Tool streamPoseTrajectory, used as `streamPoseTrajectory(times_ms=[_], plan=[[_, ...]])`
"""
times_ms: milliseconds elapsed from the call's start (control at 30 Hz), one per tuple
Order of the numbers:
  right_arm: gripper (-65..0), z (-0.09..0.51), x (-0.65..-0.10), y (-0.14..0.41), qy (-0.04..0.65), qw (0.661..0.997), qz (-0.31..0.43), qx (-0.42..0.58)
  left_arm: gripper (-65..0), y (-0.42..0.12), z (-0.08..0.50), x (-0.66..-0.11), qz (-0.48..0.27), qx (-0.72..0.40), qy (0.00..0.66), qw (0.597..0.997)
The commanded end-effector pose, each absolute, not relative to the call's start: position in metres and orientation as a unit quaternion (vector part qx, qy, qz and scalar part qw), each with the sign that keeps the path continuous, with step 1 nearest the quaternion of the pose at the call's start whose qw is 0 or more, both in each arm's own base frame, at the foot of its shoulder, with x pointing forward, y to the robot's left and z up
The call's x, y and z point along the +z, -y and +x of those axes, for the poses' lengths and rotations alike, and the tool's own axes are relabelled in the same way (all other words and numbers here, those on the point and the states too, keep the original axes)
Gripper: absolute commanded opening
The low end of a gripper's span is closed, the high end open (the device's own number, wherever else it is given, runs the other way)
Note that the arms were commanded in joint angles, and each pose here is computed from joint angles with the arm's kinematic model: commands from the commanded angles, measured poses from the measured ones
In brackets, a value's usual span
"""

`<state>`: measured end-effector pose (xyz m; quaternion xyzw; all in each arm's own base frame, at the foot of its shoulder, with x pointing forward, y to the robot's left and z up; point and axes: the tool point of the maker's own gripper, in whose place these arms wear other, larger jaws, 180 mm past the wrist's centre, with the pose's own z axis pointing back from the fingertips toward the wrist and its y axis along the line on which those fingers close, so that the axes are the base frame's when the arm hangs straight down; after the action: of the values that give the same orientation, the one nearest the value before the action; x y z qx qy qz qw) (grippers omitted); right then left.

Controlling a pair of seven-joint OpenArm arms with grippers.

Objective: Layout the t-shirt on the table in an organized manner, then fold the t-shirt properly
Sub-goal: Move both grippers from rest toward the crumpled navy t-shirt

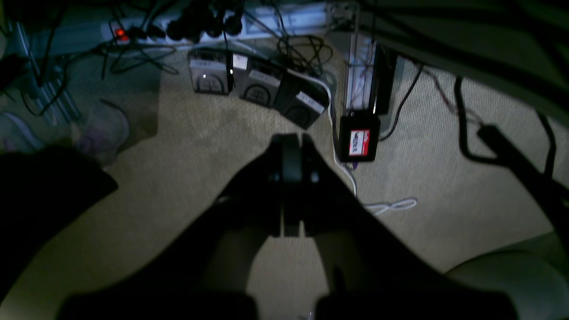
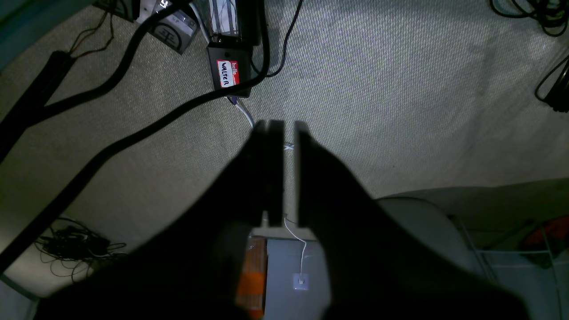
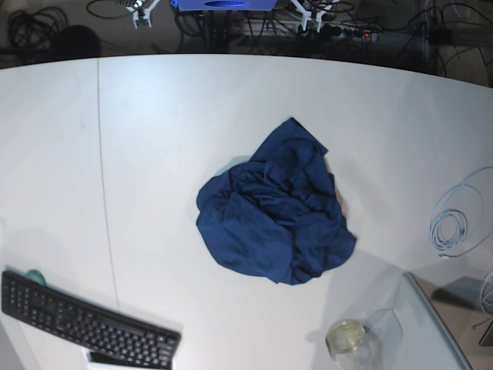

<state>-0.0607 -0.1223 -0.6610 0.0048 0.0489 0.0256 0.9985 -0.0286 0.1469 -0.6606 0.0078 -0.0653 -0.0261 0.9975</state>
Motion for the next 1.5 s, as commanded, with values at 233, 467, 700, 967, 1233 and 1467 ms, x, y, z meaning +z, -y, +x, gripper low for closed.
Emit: streamPoseTrajectory(times_ms=[233,467,700,967,1233,1467], plan=[[-65.0,-0.07,-0.66,0.127,-0.057,0.998,-0.004,0.025,-65.0,-0.147,-0.041,-0.656,0.008,-0.034,0.079,0.996],[-65.0,-0.083,-0.659,0.128,-0.066,0.998,-0.004,0.02,-65.0,-0.157,-0.039,-0.651,0.015,-0.039,0.095,0.995],[-65.0,-0.102,-0.654,0.125,-0.068,0.998,-0.003,0.02,-65.0,-0.181,-0.063,-0.643,0.031,-0.05,0.091,0.994],[-65.0,-0.107,-0.606,0.162,-0.02,0.998,-0.046,-0.043,-65.0,-0.218,-0.079,-0.583,0.047,-0.101,0.162,0.981],[-65.0,-0.059,-0.52,0.174,0.109,0.99,-0.072,-0.054,-65.0,-0.204,-0.029,-0.507,0.028,-0.139,0.278,0.95],[-65.0,0.041,-0.44,0.182,0.269,0.959,-0.085,-0.036,-65.0,-0.167,0.072,-0.44,0.007,-0.141,0.423,0.895]])
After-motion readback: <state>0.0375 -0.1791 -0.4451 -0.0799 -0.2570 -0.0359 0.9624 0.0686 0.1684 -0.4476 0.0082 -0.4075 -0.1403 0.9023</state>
